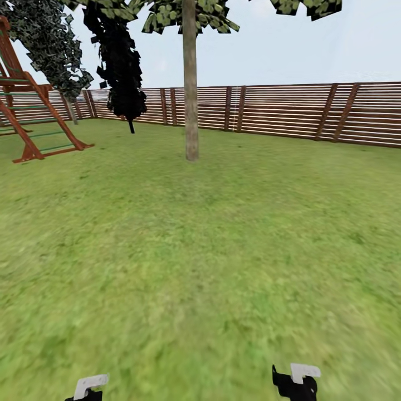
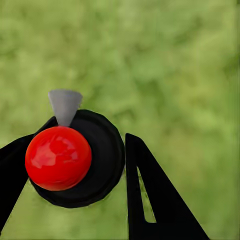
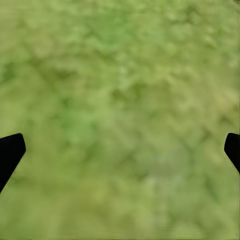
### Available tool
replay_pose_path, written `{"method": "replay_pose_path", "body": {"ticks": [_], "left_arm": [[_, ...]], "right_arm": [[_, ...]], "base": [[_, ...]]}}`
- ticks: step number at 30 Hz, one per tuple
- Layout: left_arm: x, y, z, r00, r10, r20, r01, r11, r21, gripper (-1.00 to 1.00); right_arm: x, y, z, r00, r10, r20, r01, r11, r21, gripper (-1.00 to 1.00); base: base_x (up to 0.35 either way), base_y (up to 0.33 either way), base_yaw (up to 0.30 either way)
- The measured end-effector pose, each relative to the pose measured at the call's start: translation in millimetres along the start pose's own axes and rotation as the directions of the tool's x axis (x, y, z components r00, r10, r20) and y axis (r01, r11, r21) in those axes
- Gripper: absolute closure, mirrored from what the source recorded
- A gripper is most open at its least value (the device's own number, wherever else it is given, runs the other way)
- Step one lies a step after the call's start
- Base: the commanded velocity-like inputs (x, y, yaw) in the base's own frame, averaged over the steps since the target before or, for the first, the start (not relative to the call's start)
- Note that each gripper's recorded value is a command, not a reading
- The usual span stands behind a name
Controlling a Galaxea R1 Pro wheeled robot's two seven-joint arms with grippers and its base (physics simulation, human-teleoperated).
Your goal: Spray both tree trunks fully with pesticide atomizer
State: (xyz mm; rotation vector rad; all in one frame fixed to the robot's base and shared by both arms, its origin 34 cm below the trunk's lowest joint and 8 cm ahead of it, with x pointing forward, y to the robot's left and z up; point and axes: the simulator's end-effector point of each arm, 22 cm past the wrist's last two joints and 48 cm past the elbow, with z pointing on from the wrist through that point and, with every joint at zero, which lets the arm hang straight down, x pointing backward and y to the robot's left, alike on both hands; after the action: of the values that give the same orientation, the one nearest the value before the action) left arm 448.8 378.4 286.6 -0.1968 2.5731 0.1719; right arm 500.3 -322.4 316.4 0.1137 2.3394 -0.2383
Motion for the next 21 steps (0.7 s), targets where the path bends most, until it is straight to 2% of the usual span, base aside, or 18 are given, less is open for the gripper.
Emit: {"method": "replay_pose_path", "body": {"ticks": [21], "left_arm": [[-0.7,0.2,0.1,1.000,0.000,0.001,0.000,1.000,0.000,1.00]], "right_arm": [[0.0,0.0,0.0,1.000,0.000,0.000,0.000,1.000,0.000,-1.00]], "base": [[0.338,0.000,0.000]]}}
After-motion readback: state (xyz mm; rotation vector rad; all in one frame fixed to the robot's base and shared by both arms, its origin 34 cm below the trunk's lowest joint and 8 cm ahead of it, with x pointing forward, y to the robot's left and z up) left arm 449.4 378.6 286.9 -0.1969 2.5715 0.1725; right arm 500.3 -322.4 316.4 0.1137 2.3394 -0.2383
